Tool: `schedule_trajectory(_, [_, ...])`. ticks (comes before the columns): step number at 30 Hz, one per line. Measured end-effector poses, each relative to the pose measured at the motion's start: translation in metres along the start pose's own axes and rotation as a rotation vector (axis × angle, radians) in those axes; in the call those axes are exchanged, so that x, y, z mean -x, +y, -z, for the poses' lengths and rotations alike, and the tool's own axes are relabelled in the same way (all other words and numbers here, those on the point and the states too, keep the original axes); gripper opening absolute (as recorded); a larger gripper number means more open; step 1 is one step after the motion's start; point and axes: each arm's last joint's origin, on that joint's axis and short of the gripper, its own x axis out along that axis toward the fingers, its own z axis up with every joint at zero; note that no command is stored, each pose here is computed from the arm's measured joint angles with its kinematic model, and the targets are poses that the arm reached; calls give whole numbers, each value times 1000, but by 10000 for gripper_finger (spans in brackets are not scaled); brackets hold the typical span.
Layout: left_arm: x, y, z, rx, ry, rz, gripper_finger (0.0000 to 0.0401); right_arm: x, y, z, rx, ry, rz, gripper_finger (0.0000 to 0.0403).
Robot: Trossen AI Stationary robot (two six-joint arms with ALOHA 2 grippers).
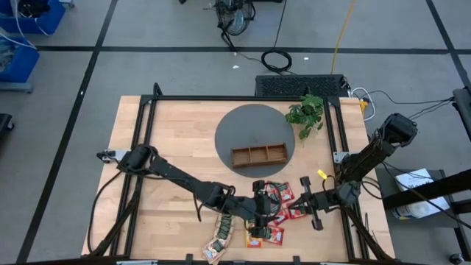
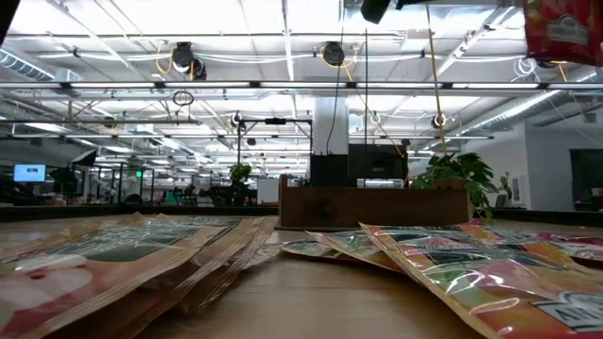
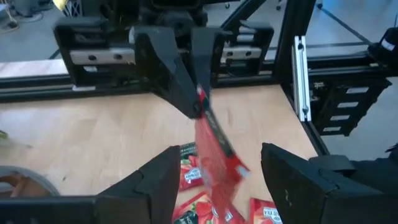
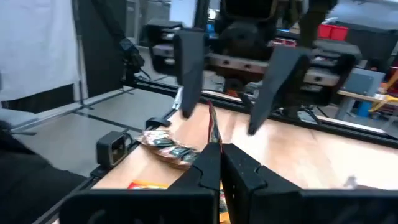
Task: Pick & Place Tea
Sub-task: Put the red tea bag into the right section of the wooden organizer
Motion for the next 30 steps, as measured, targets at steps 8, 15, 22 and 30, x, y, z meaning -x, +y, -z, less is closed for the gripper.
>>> schedule_trajectory(8, [1, -3, 0, 31, -5, -20, 190, 0, 0, 0, -1, 0, 4, 0])
schedule_trajectory(15, [-4, 2, 3, 55, -4, -25, 41, -1, -2, 0, 1, -2, 16, 0])
schedule_trajectory(22, [-9, 4, 11, 21, 40, -4, 4, 0, 0, 2, 3, 21, 0, 10])
schedule_trajectory(30, [-7, 0, 19, -2, 109, -40, 3, -9, 6, -14, 9, 120, 17, 96])
